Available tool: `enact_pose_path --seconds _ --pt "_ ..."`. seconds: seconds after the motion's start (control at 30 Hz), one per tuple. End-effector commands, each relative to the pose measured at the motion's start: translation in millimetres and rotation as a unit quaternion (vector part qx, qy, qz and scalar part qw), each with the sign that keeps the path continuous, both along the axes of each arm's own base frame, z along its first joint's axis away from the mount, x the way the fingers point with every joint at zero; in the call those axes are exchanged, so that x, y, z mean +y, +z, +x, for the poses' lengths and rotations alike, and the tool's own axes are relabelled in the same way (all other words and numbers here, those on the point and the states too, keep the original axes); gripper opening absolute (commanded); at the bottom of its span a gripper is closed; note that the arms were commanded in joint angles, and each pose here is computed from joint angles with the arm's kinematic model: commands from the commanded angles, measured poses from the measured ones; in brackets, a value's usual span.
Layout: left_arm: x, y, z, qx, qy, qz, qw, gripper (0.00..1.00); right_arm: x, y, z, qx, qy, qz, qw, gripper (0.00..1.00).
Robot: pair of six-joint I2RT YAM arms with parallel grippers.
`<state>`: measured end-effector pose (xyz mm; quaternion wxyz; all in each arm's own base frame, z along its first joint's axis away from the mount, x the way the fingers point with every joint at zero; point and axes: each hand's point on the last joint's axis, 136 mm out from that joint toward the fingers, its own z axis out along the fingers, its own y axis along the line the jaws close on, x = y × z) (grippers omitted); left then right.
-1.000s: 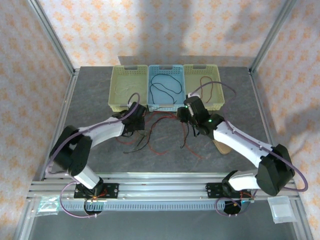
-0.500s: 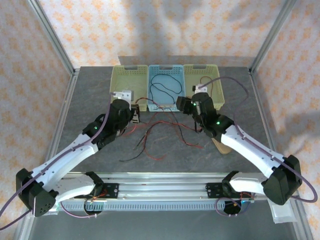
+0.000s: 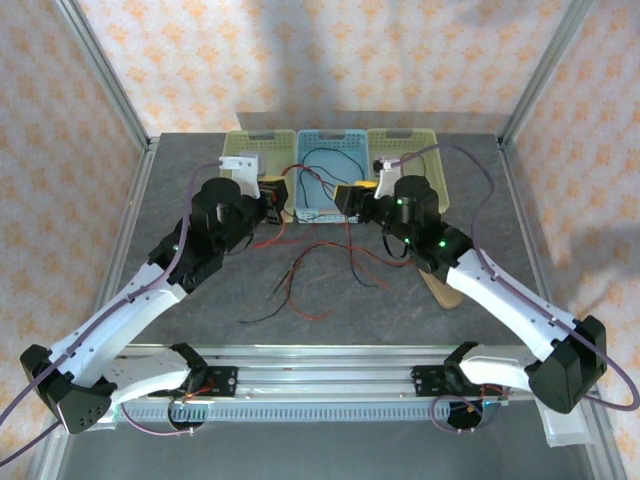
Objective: Untangle the cables
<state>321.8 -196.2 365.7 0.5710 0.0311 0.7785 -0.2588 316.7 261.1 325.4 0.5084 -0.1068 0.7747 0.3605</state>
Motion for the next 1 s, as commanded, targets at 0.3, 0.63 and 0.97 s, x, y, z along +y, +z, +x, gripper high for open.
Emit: enact_pose_path --seconds 0.3,0.63,0.97 --pt "-18 32 -7 -0.032 -0.053 -0.055 0.997 0.0 54 15 -49 -0.043 0.219 0.014 0.975 0.56" --pt "-21 26 -9 -0.027 -0.064 -0.052 0.996 0.0 79 15 -59 -0.066 0.238 -0.04 0.968 0.56" --pt "-21 21 -6 -0.022 -0.06 -0.041 0.997 0.0 78 21 -76 -0.046 0.276 -0.057 0.958 0.56"
